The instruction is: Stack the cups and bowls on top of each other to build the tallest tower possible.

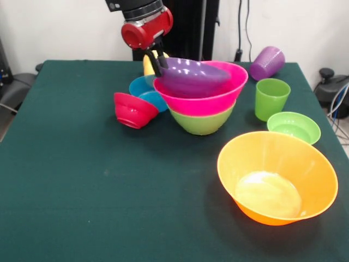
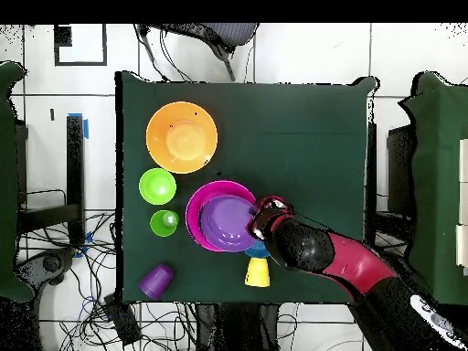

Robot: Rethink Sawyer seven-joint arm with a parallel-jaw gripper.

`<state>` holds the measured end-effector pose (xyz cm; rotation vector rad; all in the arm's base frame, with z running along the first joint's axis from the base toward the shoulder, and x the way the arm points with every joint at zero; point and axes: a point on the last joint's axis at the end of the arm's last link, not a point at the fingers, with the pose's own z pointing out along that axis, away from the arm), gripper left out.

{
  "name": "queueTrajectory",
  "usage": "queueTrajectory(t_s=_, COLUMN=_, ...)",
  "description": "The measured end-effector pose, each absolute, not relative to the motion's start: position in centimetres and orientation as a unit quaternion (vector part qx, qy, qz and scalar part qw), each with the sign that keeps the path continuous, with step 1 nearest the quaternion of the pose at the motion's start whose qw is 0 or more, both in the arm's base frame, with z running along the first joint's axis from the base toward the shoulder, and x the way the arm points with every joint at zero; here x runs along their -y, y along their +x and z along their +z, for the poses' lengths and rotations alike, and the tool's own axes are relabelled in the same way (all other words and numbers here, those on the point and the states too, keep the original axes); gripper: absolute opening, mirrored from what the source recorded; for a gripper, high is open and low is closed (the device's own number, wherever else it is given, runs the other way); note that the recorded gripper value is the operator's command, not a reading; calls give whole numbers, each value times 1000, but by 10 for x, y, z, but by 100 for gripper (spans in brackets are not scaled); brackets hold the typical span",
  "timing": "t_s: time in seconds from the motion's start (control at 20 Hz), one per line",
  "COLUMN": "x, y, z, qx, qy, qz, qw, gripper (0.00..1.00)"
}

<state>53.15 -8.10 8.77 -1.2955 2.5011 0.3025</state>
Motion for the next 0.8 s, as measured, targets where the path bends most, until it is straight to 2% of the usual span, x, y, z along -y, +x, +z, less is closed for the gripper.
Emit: queueTrajectory(t_s=0.8, x=90, y=523, z=91, qx=-894, qy=-416, qz=126, qw=112, gripper=100)
